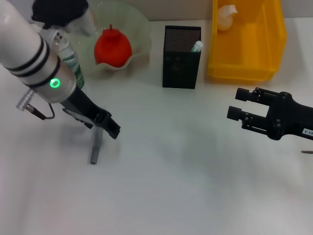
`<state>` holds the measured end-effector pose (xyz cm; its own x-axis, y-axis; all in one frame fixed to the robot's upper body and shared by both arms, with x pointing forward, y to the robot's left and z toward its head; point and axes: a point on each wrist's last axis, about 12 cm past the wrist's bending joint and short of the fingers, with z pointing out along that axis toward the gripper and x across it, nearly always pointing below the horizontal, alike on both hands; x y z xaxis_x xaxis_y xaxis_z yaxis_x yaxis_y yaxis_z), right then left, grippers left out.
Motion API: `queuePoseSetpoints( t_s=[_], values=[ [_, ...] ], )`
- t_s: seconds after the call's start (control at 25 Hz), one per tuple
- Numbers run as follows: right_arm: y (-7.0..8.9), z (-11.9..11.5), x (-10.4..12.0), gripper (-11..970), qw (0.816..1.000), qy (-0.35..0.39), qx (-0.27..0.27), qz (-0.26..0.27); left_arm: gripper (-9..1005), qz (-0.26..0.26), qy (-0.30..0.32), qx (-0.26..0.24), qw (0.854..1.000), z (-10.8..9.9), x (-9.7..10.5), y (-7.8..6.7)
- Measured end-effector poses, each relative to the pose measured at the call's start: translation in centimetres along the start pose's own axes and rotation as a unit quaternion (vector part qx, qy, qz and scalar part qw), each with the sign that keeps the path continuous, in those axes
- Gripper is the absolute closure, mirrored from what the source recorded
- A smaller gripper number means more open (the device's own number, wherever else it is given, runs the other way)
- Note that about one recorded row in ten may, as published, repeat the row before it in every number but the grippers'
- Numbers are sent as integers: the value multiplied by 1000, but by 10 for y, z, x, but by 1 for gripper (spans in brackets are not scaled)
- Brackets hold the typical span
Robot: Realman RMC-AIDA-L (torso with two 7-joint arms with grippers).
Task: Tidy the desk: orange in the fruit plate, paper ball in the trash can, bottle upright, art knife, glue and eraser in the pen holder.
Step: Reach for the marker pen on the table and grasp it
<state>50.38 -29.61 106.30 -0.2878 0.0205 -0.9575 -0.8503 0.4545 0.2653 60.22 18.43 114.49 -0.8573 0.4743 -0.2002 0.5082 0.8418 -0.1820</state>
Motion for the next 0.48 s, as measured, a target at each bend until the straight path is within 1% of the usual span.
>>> queuePoseSetpoints(
  t_s=[0.16, 0.2, 0.48],
  values=[
    [0, 0, 0, 320, 1000, 1, -1, -1, 257, 3, 2, -10, 1000, 5, -3, 0],
    [0, 0, 0, 320, 1000, 1, -1, -1, 257, 4, 3, -16, 1000, 9, -4, 0],
    [0, 0, 0, 320, 1000, 1, -3, -2, 303, 5, 5, -30, 1000, 17, -4, 2]
  ],
)
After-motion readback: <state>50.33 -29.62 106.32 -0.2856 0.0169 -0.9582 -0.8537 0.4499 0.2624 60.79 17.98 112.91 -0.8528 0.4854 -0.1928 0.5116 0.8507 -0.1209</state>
